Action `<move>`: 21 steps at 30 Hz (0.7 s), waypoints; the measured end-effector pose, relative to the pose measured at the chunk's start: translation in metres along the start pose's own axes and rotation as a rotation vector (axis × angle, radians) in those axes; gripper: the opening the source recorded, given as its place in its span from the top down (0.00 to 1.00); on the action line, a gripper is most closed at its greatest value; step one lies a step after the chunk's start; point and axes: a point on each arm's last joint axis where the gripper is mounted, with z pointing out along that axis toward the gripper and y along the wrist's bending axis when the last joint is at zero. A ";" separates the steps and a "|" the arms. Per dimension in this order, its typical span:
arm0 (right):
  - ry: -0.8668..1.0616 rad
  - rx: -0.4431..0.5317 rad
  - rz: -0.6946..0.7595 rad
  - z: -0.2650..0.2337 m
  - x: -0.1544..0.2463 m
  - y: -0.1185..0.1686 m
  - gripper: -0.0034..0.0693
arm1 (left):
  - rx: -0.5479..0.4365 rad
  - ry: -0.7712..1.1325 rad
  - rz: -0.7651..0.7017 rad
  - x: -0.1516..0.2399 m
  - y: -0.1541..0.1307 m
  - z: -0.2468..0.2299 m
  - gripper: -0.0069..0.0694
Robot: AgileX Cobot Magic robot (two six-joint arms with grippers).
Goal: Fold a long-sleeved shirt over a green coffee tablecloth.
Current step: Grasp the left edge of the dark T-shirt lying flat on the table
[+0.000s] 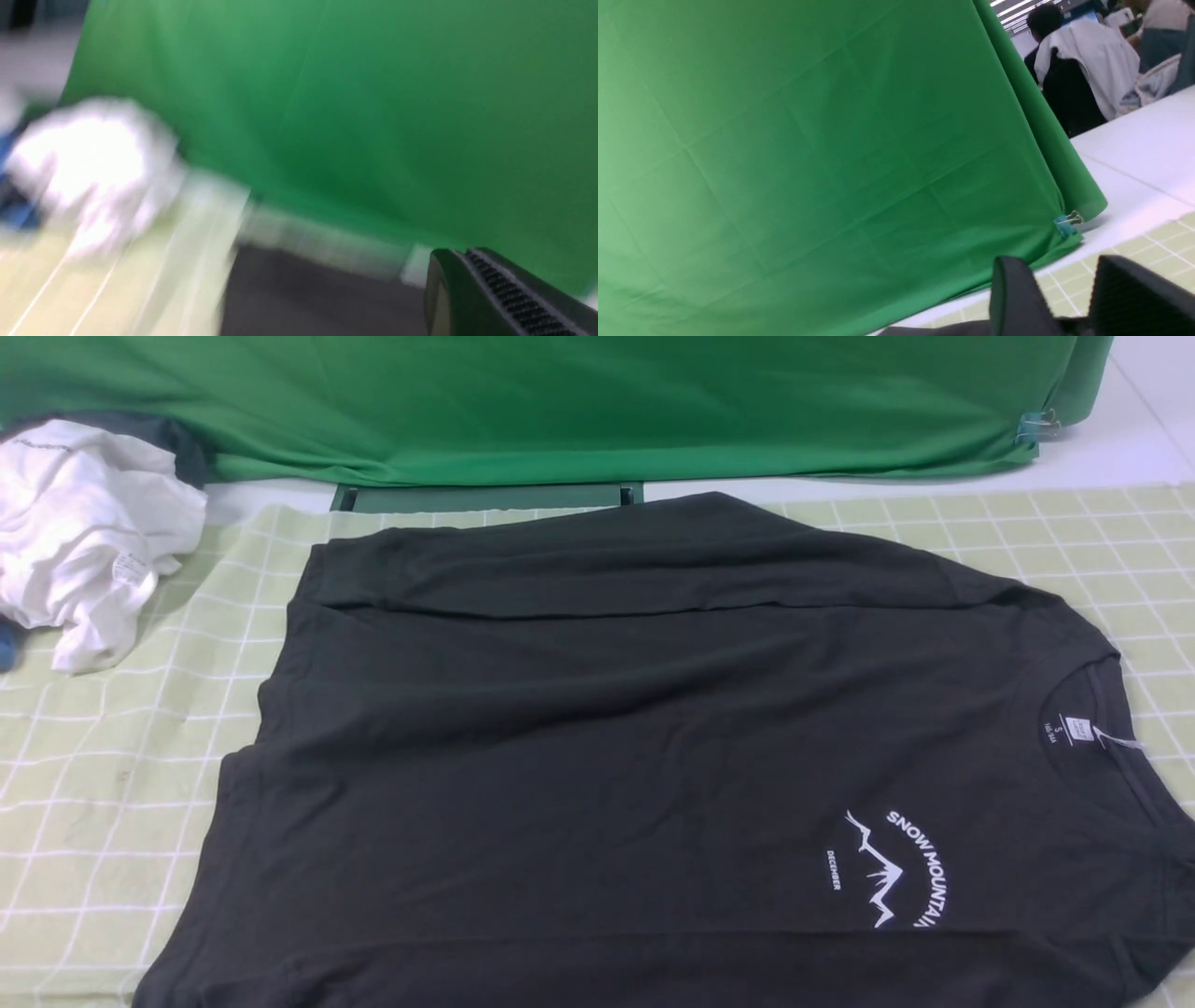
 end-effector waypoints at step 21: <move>0.995 -0.160 -0.408 0.076 -0.051 0.074 0.95 | -0.095 1.184 0.373 0.113 0.019 0.146 0.90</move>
